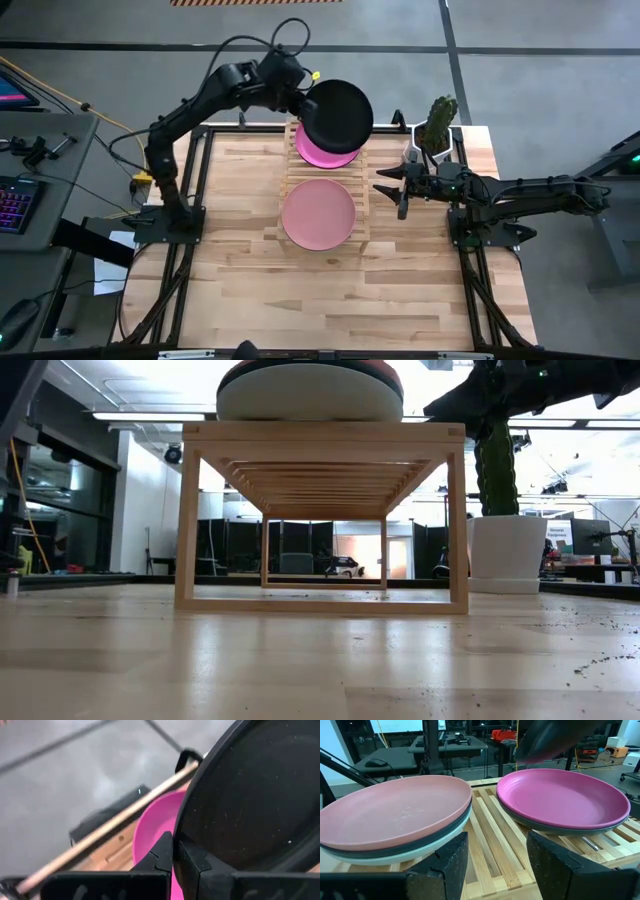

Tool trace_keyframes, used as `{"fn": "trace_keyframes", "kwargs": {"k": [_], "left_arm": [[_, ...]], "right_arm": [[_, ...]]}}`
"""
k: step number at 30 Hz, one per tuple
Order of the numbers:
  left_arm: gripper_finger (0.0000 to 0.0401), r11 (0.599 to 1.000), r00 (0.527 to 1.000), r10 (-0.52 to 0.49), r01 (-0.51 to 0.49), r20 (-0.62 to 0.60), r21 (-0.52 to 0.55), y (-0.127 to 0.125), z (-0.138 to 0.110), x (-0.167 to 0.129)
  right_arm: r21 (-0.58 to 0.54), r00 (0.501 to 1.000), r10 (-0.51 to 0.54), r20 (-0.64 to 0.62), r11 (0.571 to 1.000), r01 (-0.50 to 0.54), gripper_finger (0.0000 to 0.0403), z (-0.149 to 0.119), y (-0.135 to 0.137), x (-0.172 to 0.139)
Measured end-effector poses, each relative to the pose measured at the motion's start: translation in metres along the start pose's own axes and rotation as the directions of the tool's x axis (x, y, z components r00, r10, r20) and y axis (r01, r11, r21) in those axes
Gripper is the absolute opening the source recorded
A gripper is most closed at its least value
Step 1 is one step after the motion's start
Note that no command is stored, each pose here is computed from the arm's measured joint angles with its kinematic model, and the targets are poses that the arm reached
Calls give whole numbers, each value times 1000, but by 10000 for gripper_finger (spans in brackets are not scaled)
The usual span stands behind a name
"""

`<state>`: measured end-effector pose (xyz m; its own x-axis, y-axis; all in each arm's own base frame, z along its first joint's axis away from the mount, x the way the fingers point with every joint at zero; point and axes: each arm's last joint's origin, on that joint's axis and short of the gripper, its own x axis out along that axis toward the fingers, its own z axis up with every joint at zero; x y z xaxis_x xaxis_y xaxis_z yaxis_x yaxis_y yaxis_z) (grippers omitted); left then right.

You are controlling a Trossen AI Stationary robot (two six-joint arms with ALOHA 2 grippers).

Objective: Place and stack plates onto a shelf
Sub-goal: Stack the black plate on top of the pink plate on the shelf

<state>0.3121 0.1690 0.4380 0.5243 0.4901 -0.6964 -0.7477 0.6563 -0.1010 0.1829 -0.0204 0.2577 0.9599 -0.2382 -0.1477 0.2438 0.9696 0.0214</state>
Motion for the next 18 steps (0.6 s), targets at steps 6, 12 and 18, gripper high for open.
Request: {"fn": "trace_keyframes", "kwargs": {"k": [6, 12, 18], "left_arm": [[0, 999, 990, -29, 24, -141, -38, 11, -2, 29], [0, 999, 978, -6, -1, -208, -34, 18, -5, 40], [0, 1000, 974, -21, 15, -227, -27, 18, -6, 41]], "right_arm": [[-1, 1000, 0, -1, 1000, 0, 185, 0, 0, 0], [-1, 1000, 0, -3, 1000, 0, 185, 0, 0, 0], [2, 1000, 0, -3, 1000, 0, 185, 0, 0, 0]]}}
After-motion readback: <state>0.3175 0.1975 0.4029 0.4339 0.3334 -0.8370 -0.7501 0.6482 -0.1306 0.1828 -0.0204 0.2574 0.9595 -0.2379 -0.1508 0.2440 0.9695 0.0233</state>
